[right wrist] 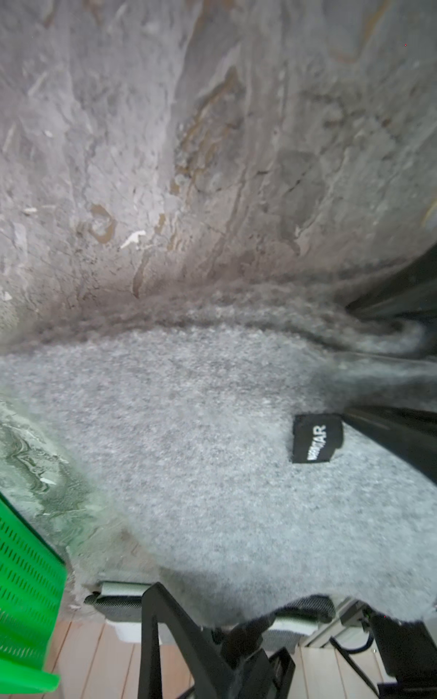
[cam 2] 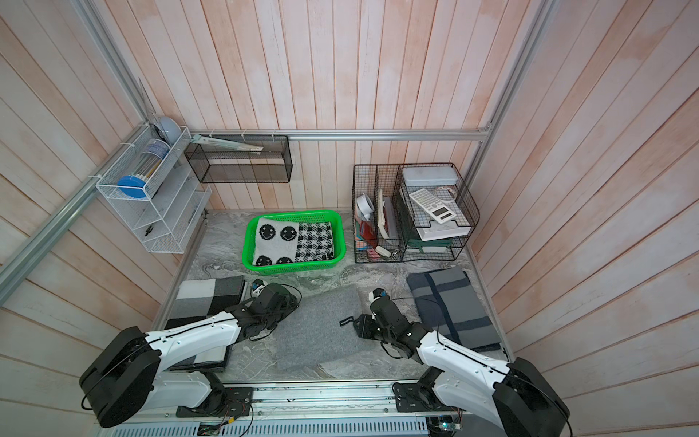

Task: Put the folded scarf in the basket
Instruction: Adjust the scarf at the center of the board.

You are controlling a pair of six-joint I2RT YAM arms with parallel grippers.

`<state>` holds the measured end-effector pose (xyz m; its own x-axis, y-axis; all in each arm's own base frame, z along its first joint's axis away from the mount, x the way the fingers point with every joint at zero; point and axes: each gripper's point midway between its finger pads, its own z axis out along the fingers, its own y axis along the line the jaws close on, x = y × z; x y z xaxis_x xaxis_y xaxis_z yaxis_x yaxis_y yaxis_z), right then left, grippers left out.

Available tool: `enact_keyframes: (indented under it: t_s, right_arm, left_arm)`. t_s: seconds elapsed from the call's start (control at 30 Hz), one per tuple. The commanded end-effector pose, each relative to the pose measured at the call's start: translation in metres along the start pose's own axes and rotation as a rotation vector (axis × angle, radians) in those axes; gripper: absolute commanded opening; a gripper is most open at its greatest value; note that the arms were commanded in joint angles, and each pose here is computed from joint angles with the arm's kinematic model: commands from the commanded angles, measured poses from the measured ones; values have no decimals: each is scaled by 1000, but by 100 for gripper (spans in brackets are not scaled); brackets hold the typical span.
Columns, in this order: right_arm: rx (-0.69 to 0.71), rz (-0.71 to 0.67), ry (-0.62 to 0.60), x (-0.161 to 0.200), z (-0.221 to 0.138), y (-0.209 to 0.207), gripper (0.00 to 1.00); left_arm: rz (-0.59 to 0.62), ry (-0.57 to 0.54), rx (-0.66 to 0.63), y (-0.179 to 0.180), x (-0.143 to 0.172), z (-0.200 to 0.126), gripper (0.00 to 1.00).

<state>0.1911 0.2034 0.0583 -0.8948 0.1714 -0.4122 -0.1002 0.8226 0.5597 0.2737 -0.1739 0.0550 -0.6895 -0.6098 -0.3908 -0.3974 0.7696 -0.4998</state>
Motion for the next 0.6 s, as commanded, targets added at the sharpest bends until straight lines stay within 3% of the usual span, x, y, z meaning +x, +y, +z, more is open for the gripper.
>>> enact_keyframes:
  t_s: [0.0,0.1,0.27,0.4,0.57]
  right_arm:
    - [27,19,-41,-6,-7,-3,49]
    - [36,0,-87,-18,-11,0,59]
    - [13,-13,-221,-50,-22,6,70]
    - [-67,27,-255,-77,-28,6,72]
    - [-63,12,-260,-96,-24,5,72]
  left_arm:
    - [18,-80,60,-17,-21,-10,91]
    - [36,-101,57,-14,-25,-17,100]
    - [57,-170,13,5,-37,-36,100]
    - [49,-197,12,19,-40,-52,100]
    - [30,-140,21,33,-27,-59,100]
